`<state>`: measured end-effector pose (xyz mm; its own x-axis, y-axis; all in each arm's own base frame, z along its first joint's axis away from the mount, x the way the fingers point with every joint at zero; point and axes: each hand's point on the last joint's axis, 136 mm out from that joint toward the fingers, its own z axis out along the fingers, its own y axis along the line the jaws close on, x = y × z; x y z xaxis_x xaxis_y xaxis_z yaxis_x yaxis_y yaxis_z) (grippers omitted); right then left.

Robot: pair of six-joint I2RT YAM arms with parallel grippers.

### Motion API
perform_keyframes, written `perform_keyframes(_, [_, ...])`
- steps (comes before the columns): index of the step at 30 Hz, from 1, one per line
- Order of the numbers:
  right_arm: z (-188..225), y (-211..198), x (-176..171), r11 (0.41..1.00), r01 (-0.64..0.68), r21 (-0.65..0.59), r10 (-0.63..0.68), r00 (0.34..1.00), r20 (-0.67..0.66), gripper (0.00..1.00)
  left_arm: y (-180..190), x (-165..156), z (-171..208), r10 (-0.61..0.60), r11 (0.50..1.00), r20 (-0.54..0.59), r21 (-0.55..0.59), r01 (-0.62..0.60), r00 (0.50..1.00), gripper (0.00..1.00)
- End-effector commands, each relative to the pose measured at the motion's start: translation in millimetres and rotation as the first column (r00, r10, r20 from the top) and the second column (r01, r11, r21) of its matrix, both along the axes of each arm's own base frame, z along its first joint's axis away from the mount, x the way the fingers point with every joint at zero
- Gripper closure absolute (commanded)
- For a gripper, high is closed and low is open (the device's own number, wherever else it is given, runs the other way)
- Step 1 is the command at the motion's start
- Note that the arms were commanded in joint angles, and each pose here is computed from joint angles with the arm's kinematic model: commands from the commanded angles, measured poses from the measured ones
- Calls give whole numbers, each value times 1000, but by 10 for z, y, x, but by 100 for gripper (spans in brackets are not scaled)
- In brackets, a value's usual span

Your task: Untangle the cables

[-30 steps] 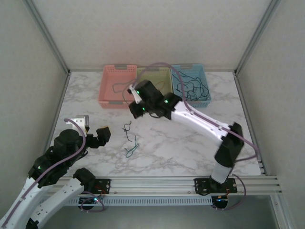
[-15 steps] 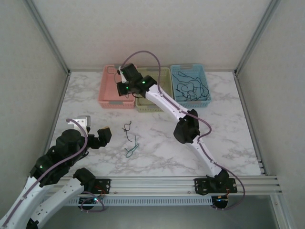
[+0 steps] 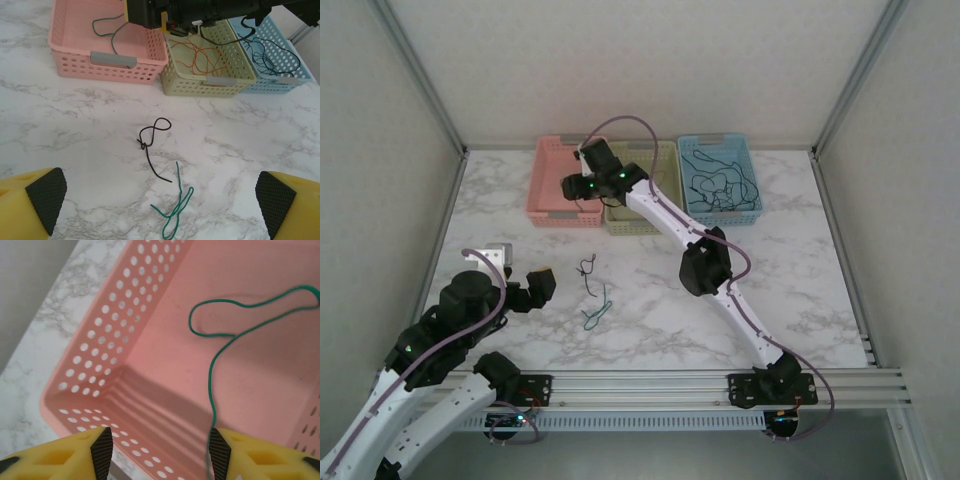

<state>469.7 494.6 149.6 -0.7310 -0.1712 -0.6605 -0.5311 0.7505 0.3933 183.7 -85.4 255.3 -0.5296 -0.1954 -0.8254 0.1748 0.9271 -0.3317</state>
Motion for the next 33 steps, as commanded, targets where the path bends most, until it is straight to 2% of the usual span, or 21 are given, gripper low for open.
perform_keyframes(1, [520, 74, -29, 996, -34, 78, 28, 996, 79, 42, -36, 28, -8, -1, 1000, -7, -19, 1, 1000, 0])
perform_keyframes(8, [1343, -197, -359, 993, -78, 83, 66, 989, 129, 45, -102, 36, -53, -22, 999, -33, -27, 22, 999, 0])
perform_keyframes(13, [1844, -641, -718, 995, -63, 74, 49, 982, 184, 47, -220, 52, -139, -52, 997, -86, -55, 48, 995, 1])
perform_keyframes(18, [2109, -1230, -1258, 992, -35, 117, 8, 975, 222, 46, -272, 121, -206, -37, 996, -100, -83, 28, 994, 3])
perform_keyframes(20, [2085, -1500, -1468, 992, -8, 130, -22, 973, 228, 46, -333, 161, -264, -40, 993, -108, -113, 27, 993, 3])
perform_keyframes(24, [1755, -1995, -1853, 990, 70, 122, -91, 980, 177, 46, -432, 223, -432, -51, 991, -142, -132, 32, 989, 4])
perform_keyframes(29, [1152, -2351, -2280, 996, 78, 36, -80, 995, 59, 46, -493, 196, -658, -75, 992, -205, -115, 52, 976, 5])
perform_keyframes(33, [748, -2591, -2429, 991, 131, -15, -131, 991, 10, 46, -507, 168, -728, -69, 989, -219, -146, 38, 973, 5])
